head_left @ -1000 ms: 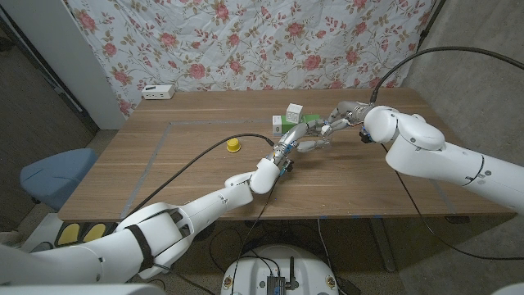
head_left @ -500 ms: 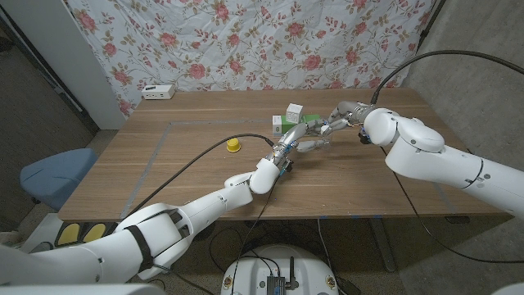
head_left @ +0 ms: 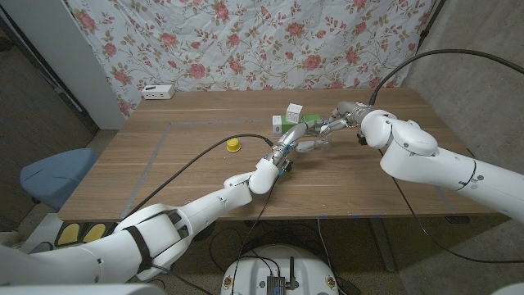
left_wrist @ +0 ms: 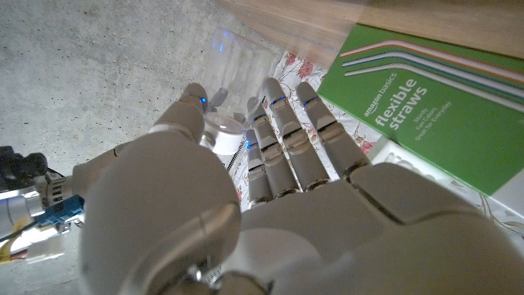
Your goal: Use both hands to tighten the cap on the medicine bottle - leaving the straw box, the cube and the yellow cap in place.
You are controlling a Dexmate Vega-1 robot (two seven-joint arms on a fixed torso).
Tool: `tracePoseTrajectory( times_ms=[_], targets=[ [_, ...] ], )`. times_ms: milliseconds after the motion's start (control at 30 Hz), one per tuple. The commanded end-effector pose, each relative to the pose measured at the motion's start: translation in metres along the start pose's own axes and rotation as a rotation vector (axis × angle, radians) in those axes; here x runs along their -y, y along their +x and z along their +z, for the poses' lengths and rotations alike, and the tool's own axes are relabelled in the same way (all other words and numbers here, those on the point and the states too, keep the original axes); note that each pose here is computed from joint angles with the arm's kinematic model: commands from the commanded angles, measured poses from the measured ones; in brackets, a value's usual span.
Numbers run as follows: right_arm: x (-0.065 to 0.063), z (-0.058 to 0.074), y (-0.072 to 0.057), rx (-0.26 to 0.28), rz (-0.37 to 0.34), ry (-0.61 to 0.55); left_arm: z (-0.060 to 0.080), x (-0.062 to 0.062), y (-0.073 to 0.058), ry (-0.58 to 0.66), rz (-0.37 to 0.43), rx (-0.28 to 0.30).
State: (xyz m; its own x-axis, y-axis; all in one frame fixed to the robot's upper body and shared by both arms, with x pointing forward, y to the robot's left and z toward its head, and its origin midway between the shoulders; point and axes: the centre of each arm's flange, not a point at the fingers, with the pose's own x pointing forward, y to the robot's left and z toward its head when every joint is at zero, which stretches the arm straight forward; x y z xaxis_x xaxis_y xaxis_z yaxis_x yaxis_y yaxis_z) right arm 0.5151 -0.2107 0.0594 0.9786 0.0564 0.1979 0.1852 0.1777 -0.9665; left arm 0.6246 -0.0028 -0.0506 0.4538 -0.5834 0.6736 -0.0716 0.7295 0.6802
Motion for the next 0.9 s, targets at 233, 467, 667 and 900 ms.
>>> tracePoseTrajectory(
  times_ms=[233,467,667,900],
  targets=[
    [-0.0031,0.0114,-0.0017,-0.029,-0.035,-0.059,0.0001,-0.0003,-0.0033,-0.001,0.002,-0.002],
    [-0.0056,0.0135,-0.0021,-0.048,-0.052,-0.078,-0.0002,0.0004,-0.0042,-0.003,0.001,-0.005],
    [-0.0075,0.0147,-0.0014,-0.061,-0.058,-0.091,-0.0003,0.0006,-0.0045,-0.004,0.003,-0.006],
    [-0.0095,0.0157,-0.0003,-0.065,-0.071,-0.086,-0.0007,-0.0003,-0.0054,-0.002,0.004,-0.010]
  ],
)
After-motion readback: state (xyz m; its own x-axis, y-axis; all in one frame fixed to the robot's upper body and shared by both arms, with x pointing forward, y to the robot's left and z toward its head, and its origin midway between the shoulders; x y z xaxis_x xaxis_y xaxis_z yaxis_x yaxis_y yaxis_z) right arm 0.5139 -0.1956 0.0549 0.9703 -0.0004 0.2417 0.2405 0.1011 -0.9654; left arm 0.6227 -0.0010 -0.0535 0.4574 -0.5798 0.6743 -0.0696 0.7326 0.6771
